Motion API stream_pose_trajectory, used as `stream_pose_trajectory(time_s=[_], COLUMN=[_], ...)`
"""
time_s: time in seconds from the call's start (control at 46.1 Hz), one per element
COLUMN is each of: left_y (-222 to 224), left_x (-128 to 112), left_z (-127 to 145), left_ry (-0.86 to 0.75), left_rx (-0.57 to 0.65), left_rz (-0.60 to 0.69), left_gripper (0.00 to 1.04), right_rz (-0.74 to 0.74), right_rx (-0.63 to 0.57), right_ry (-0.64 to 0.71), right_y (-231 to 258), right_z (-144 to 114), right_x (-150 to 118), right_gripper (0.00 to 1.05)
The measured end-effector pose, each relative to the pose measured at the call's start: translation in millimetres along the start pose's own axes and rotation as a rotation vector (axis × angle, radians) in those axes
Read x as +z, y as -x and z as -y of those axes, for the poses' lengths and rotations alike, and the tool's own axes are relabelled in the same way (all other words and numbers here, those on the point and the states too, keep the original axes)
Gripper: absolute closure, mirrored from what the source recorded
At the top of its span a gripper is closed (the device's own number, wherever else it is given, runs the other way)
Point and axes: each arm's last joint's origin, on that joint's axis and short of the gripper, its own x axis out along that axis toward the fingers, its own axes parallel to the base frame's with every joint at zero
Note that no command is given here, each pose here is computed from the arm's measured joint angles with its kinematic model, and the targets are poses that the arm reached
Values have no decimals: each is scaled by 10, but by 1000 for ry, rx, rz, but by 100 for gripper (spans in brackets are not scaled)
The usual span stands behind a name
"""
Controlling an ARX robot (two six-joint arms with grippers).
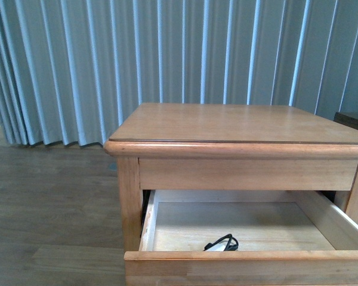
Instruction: Put charger into drawer
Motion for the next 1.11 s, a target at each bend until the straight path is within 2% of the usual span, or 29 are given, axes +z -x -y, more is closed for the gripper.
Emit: stream_pose_trajectory(time_s=[0.065,0.13,0.542,1.106], left_y=[48,90,244,361], left_x=[-46,-79,-230,-225], left_z=[-68,-119,-122,-122], left_ry=[-2,-2,-2,-2], left_rx=[-22,6,1,2], left_rz=[-2,-1,9,19], left_gripper=[101,101,101,101], right_rz=[0,0,0,-1], right_rx=[0,0,0,0], right_ry=[0,0,0,0], right_y=[0,0,0,0], right_z=[0,0,0,0], right_x=[0,0,0,-3], right_gripper=[8,8,8,8])
